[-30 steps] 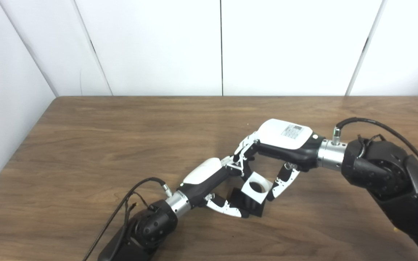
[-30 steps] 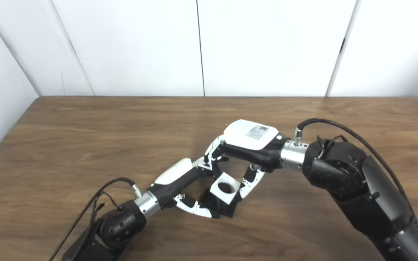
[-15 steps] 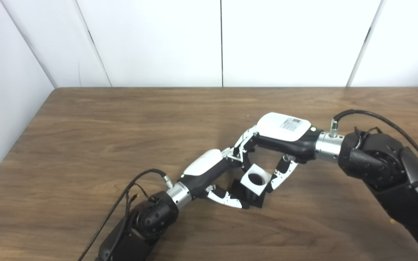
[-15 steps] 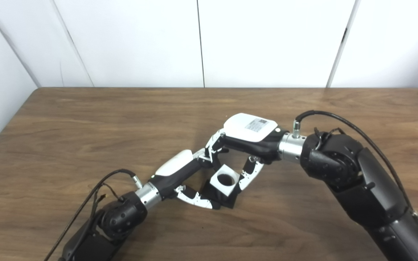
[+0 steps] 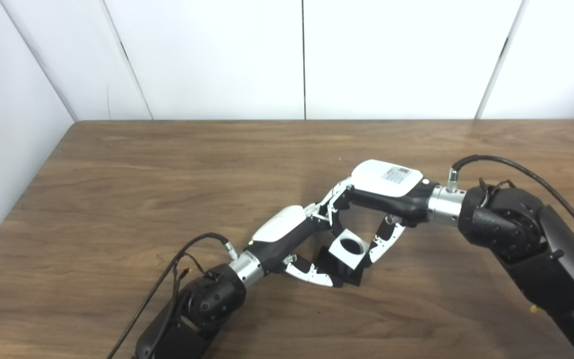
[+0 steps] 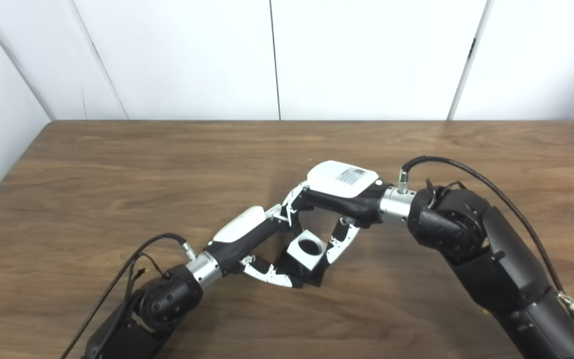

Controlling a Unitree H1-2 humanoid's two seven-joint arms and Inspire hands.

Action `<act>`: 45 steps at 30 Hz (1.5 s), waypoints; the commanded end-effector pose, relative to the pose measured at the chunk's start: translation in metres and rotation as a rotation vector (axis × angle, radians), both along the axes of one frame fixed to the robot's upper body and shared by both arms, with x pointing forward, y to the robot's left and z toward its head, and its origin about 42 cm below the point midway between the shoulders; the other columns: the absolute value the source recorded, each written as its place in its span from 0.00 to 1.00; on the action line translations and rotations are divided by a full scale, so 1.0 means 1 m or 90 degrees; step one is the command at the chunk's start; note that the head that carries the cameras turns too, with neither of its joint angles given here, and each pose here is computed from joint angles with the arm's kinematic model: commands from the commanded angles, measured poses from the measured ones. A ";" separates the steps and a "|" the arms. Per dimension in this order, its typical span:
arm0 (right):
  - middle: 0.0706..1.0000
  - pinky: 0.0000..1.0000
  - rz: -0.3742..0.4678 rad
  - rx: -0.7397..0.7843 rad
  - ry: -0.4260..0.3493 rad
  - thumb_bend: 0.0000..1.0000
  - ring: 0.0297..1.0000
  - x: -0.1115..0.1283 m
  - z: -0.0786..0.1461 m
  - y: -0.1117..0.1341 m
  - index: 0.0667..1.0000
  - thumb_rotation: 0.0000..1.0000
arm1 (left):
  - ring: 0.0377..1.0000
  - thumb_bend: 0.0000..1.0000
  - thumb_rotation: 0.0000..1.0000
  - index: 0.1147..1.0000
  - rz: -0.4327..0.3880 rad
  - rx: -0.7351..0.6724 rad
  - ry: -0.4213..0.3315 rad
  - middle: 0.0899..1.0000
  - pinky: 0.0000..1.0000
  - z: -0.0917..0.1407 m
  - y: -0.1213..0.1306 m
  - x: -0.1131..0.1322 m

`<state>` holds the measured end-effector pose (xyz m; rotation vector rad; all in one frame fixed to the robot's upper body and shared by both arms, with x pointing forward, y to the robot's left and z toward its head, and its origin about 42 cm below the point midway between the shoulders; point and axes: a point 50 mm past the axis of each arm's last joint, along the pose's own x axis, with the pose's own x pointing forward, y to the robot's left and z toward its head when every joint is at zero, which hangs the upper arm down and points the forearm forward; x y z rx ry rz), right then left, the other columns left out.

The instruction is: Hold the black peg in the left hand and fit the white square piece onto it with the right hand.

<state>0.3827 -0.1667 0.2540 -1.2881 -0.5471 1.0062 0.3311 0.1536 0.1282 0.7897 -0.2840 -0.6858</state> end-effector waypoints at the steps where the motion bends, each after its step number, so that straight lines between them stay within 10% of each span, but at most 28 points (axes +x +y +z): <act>1: 0.74 0.77 -0.008 -0.004 -0.020 0.51 0.79 0.006 0.003 0.003 0.45 0.14 | 1.00 0.52 0.08 0.43 -0.019 0.074 0.053 0.96 1.00 -0.024 -0.003 -0.012; 13: 0.77 0.79 -0.011 -0.024 -0.007 0.51 0.80 0.004 0.004 -0.003 0.46 0.16 | 1.00 0.52 0.08 0.43 -0.018 0.071 0.056 0.96 1.00 -0.023 -0.003 -0.010; 16: 0.79 0.81 -0.010 -0.028 -0.008 0.78 0.80 0.004 0.007 -0.004 0.66 0.33 | 1.00 0.52 0.08 0.43 -0.018 0.072 0.055 0.96 1.00 -0.023 -0.004 -0.010; 26: 0.86 0.84 -0.026 -0.056 0.008 0.91 0.85 0.004 0.011 -0.008 0.83 0.38 | 1.00 0.52 0.08 0.43 -0.020 0.075 0.048 0.96 1.00 -0.024 -0.003 -0.009; 45: 0.86 0.83 -0.061 -0.056 -0.012 0.87 0.86 0.015 0.032 -0.024 0.78 0.33 | 1.00 0.52 0.08 0.43 -0.014 0.076 0.056 0.96 1.00 -0.025 0.007 -0.007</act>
